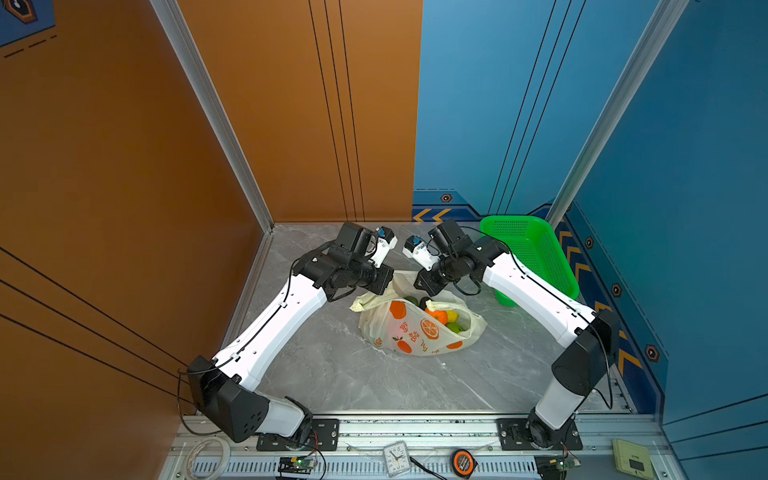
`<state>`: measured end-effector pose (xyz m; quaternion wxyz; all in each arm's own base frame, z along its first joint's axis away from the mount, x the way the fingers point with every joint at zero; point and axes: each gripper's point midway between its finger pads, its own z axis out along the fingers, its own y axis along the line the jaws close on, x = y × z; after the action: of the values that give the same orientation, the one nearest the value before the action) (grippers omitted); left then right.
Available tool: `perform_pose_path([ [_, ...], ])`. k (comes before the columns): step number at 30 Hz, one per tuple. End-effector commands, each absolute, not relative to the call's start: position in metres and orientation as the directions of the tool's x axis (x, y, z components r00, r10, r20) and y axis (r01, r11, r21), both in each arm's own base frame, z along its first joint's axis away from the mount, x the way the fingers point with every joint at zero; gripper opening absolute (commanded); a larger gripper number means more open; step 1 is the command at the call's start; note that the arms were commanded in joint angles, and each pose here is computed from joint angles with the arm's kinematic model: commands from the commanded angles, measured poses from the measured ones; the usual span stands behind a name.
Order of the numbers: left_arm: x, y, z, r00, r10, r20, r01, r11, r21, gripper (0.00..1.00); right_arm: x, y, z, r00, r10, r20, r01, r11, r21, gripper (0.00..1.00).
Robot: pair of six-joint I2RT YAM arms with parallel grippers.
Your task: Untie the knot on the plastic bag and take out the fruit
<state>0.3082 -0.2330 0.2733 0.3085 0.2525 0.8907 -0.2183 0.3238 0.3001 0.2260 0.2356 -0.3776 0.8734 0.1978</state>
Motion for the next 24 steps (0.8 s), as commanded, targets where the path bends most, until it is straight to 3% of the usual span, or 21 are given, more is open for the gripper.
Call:
perform_pose_path([
  [1,0.303,-0.235,0.286,-0.671,0.284,-0.685,0.582,0.774,-0.25,0.07,0.333,0.301,0.243,-0.585,-0.524,-0.619,-0.747,0.644,0.162,0.0],
  [3,0.304,-0.235,0.285,-0.676,0.264,-0.689,0.566,0.783,-0.256,0.45,0.334,0.301,0.247,-0.584,-0.512,-0.63,-0.746,0.646,0.166,0.0],
  [4,0.305,-0.235,0.284,-0.677,0.253,-0.691,0.556,0.79,-0.256,0.57,0.334,0.301,0.25,-0.584,-0.505,-0.635,-0.743,0.647,0.169,0.0],
  [9,0.308,-0.24,0.272,-0.681,0.205,-0.703,0.505,0.826,-0.249,0.99,0.337,0.299,0.263,-0.59,-0.455,-0.668,-0.729,0.656,0.197,0.0],
  [18,0.333,-0.206,0.249,-0.683,0.12,-0.72,0.254,0.964,-0.08,0.98,0.334,0.293,0.277,-0.575,-0.417,-0.704,-0.723,0.662,0.199,0.0],
  [24,0.343,-0.185,0.238,-0.68,0.11,-0.725,0.149,0.989,0.01,1.0,0.334,0.285,0.282,-0.569,-0.4,-0.718,-0.713,0.675,0.189,0.0],
])
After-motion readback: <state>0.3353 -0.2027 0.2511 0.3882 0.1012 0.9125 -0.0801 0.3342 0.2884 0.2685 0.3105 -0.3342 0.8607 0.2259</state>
